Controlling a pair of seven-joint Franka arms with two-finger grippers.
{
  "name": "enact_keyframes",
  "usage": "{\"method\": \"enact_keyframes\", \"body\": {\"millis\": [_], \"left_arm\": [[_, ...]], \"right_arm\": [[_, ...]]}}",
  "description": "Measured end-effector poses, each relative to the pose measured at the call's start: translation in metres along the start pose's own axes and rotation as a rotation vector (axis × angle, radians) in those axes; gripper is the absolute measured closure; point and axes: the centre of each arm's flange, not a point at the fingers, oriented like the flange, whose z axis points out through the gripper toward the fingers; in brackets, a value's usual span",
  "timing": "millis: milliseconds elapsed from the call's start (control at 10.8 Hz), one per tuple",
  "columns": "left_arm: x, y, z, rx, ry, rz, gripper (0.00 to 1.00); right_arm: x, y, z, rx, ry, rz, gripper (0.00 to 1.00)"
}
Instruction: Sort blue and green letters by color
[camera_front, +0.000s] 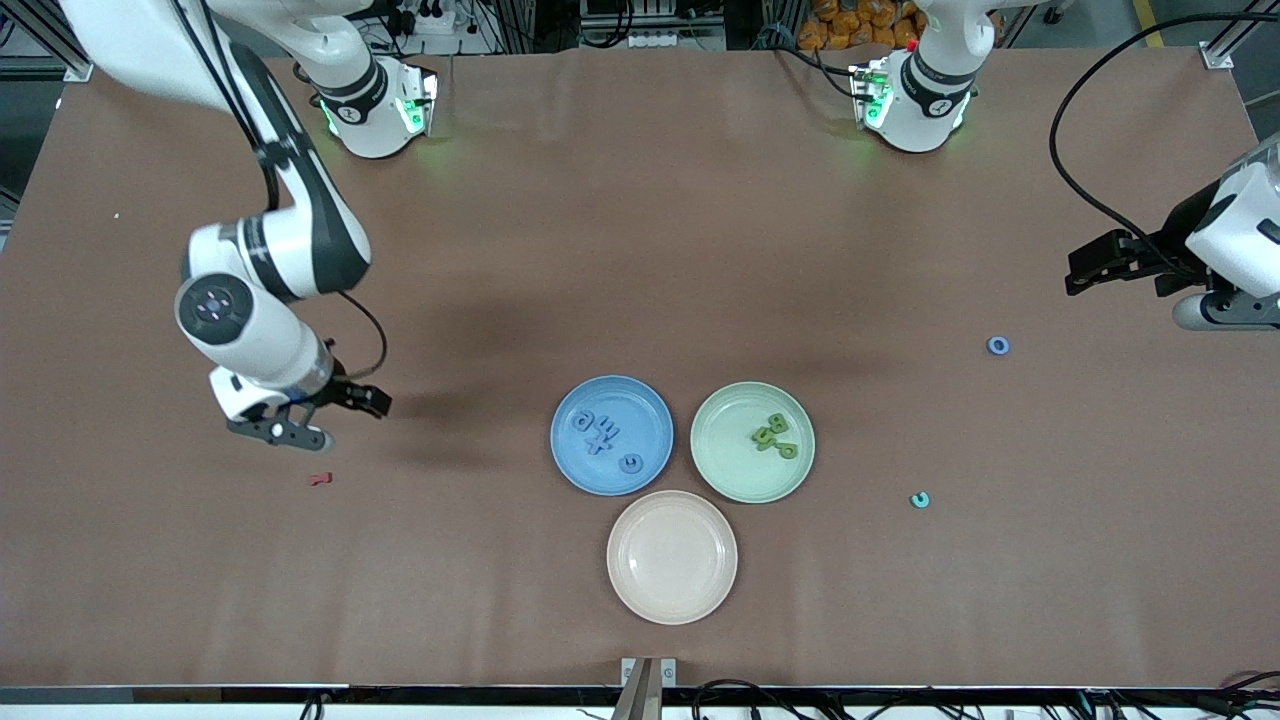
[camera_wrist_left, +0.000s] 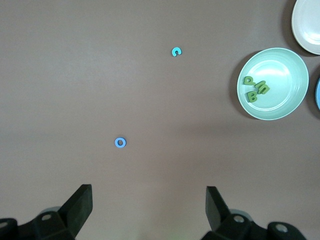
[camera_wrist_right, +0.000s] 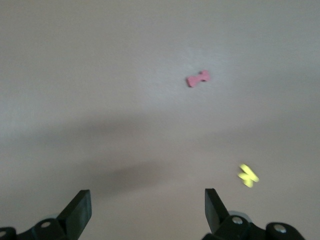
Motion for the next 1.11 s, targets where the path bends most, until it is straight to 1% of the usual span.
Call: {"method": "enact_keyframes", "body": {"millis": [93,278,370,463,648,741,926,1111], "left_arm": [[0.000,0.001,0.000,0.000,0.001,0.001,0.00],[-0.001,0.004,-0.001,-0.001,0.003,-0.003,0.00],[-0.001,0.008,-0.001,-0.002,0.004,0.000,0.00],[-0.001,0.009,-0.002,-0.002,0.004,0.000,0.00],[-0.001,0.009,-0.002,-0.002,0.005,-0.001,0.00],[-0.002,0.009,-0.002,-0.002,0.006,-0.001,0.00],[-0.002,0.009,-0.003,-0.002,0.006,-0.001,0.00],[-0.002,0.009,-0.003,-0.002,0.006,-0.001,0.00]], "right_arm": [[-0.007,0.012,-0.025,-0.009,-0.005,-0.022,0.00],[-0.013,0.032,-0.078,-0.020,0.015,-0.069,0.00],[-0.013,0.041,-0.105,-0.014,0.010,-0.085,0.00],[-0.011,0.047,-0.132,0.009,-0.003,-0.108,0.00],[-0.004,0.065,-0.187,0.045,-0.008,-0.166,0.00],[-0.003,0.075,-0.210,0.049,-0.017,-0.178,0.00],[-0.006,0.086,-0.250,0.047,-0.039,-0.189,0.00],[-0.007,0.094,-0.267,0.047,-0.044,-0.212,0.00]]}}
